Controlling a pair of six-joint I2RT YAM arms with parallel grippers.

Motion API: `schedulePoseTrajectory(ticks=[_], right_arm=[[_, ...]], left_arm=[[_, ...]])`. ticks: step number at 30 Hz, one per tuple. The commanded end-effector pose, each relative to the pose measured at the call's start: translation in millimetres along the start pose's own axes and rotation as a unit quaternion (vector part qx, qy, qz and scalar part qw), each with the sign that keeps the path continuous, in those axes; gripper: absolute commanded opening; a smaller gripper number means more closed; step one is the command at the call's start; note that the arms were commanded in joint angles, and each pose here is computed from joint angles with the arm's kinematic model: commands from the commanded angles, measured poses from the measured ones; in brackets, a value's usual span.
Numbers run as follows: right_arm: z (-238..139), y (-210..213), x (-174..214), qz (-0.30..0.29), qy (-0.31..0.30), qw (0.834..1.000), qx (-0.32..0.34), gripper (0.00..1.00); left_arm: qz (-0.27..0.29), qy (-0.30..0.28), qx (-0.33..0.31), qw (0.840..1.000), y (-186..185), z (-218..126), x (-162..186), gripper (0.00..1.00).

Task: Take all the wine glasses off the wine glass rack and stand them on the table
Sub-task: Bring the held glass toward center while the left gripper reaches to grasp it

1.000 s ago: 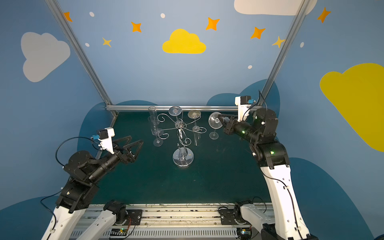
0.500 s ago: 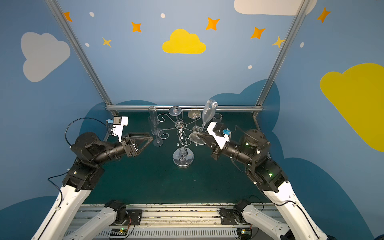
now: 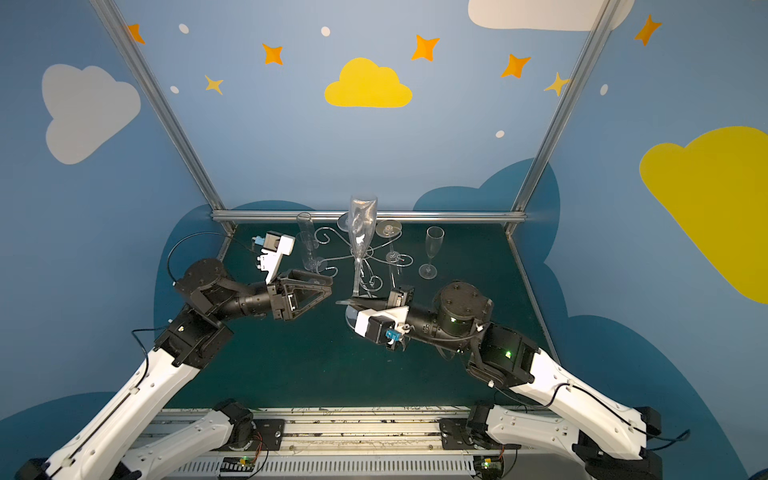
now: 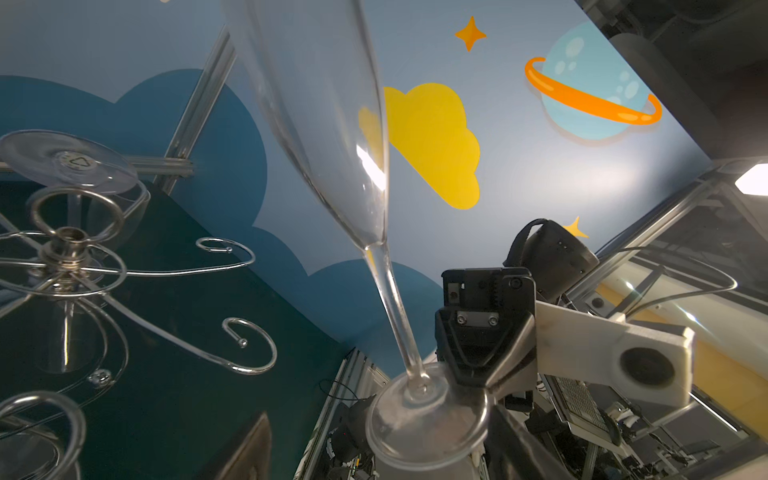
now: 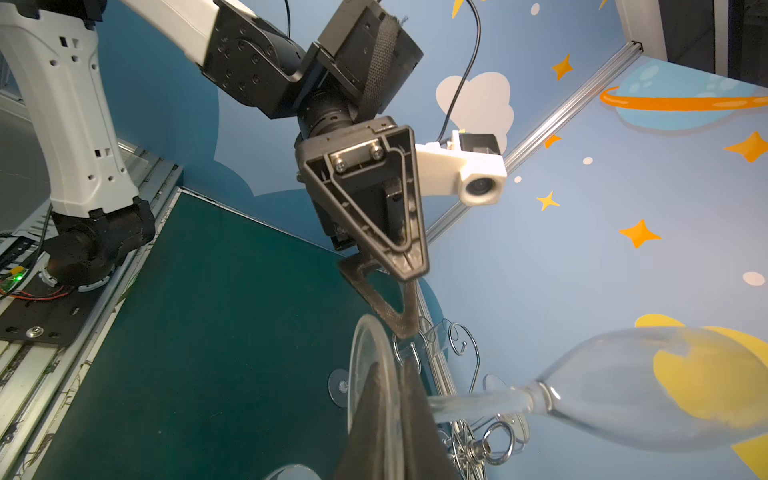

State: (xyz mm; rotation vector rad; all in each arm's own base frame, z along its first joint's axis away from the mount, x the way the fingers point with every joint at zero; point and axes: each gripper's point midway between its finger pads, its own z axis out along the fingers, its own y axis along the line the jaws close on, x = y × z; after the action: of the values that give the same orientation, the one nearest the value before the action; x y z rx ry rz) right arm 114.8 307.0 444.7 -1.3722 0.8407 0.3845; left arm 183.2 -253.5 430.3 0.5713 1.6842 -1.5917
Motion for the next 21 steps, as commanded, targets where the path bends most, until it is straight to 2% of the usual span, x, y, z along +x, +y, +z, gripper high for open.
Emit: schedulePoseTrajectory(ticks=[1,11,18,21], right_arm=[[4,-11,-12,-0.057,-0.012,0.998,0.038,0.00],[12,7,-14,-0.097,-0.006,0.995,0.031,0.00],[14,16,-15,-0.104,-0.004,0.994,0.023,0.00],[14,17,-14,-0.109,-0.002,0.994,0.025,0.00]], left_arm=[[0.032,-0.012,0.030,0.999,-22,3,-11,0.77],[0.027,0.000,0.045,0.999,-23,14,-6,0.64],[0.027,0.007,0.052,0.998,-24,21,-6,0.48],[0.024,0.010,0.052,0.998,-22,24,-3,0.43]])
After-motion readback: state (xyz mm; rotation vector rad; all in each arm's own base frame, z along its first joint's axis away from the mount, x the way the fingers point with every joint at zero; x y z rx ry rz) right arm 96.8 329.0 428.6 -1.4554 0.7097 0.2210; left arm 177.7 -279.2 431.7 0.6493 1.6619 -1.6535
